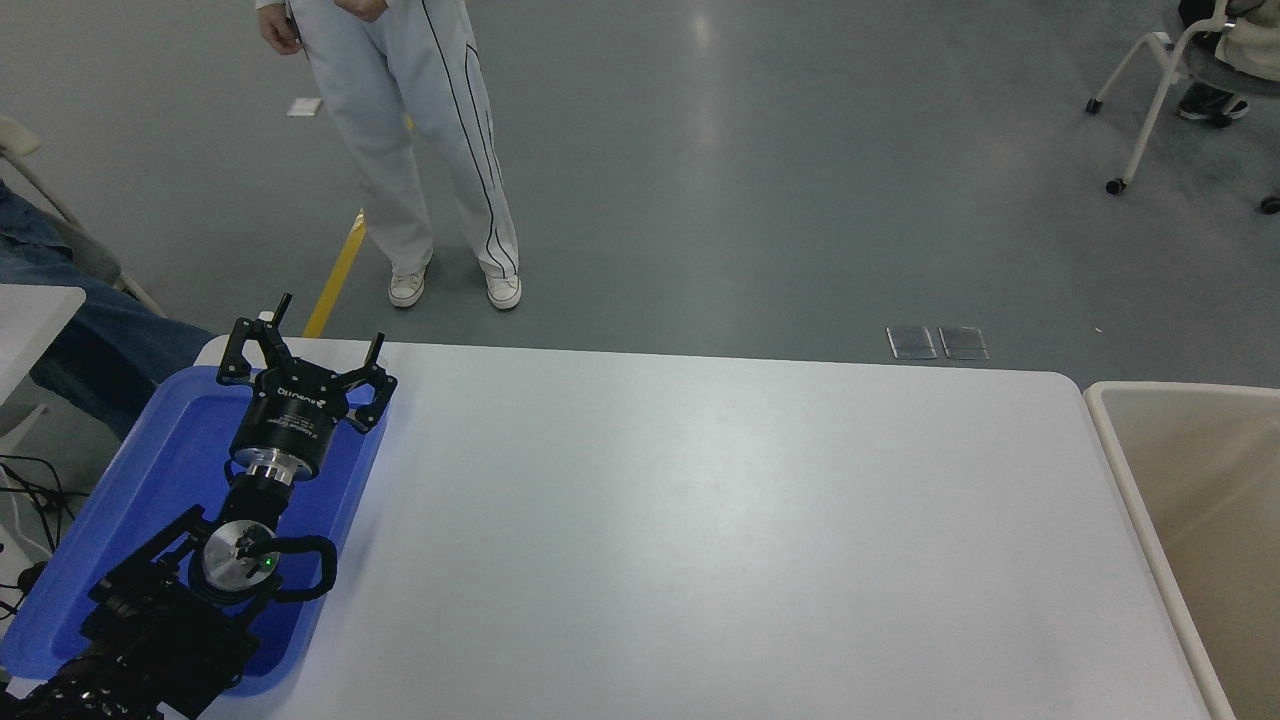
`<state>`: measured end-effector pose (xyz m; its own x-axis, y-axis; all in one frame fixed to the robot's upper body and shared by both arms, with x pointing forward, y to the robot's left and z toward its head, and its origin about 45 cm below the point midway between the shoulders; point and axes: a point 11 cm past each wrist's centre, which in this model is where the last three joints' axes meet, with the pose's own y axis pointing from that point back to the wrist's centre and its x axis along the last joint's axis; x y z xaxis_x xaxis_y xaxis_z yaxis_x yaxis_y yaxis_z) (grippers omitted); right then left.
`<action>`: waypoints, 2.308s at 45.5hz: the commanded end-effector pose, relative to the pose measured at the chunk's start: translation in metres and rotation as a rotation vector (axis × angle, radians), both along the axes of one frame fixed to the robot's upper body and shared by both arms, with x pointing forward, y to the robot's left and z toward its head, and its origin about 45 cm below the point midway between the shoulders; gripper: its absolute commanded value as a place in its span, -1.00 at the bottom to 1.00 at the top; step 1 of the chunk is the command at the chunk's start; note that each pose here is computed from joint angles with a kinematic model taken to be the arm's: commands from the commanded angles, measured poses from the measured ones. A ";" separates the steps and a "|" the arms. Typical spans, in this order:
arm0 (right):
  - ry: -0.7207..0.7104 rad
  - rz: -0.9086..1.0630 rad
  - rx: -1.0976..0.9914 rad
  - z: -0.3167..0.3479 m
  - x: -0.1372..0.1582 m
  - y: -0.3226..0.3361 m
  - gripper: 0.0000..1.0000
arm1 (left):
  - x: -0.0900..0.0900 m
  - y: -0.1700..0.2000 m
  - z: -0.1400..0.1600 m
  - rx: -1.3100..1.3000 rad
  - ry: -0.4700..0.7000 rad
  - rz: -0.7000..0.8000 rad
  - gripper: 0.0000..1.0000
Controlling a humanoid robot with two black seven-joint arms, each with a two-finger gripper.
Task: Pick up paper ball place in dustbin
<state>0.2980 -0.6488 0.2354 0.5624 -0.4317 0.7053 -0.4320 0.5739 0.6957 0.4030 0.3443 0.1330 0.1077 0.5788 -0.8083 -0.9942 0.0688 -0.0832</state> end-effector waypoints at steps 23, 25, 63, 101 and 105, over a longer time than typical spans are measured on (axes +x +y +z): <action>-0.098 -0.016 -0.073 -0.058 0.003 0.006 -1.00 | 0.000 0.000 0.000 0.000 0.000 0.000 1.00; -0.103 -0.024 -0.071 -0.065 0.001 0.007 -1.00 | 0.000 0.000 0.000 0.000 0.000 0.000 1.00; -0.042 0.009 -0.045 -0.124 -0.014 0.036 -0.45 | 0.000 0.000 0.000 0.000 0.000 0.000 1.00; -0.136 0.007 -0.038 -0.109 0.003 0.041 0.97 | 0.000 0.000 0.000 0.001 0.001 0.001 1.00; -0.112 0.005 0.009 -0.105 0.000 0.044 0.98 | 0.000 0.000 0.000 0.000 0.000 0.000 1.00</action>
<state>0.2983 -0.6109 0.1238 0.4621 -0.3860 0.7984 -0.5221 0.6094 0.5968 0.4029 0.3444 0.1330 0.1075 0.5788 -0.8084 -0.9942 0.0687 -0.0831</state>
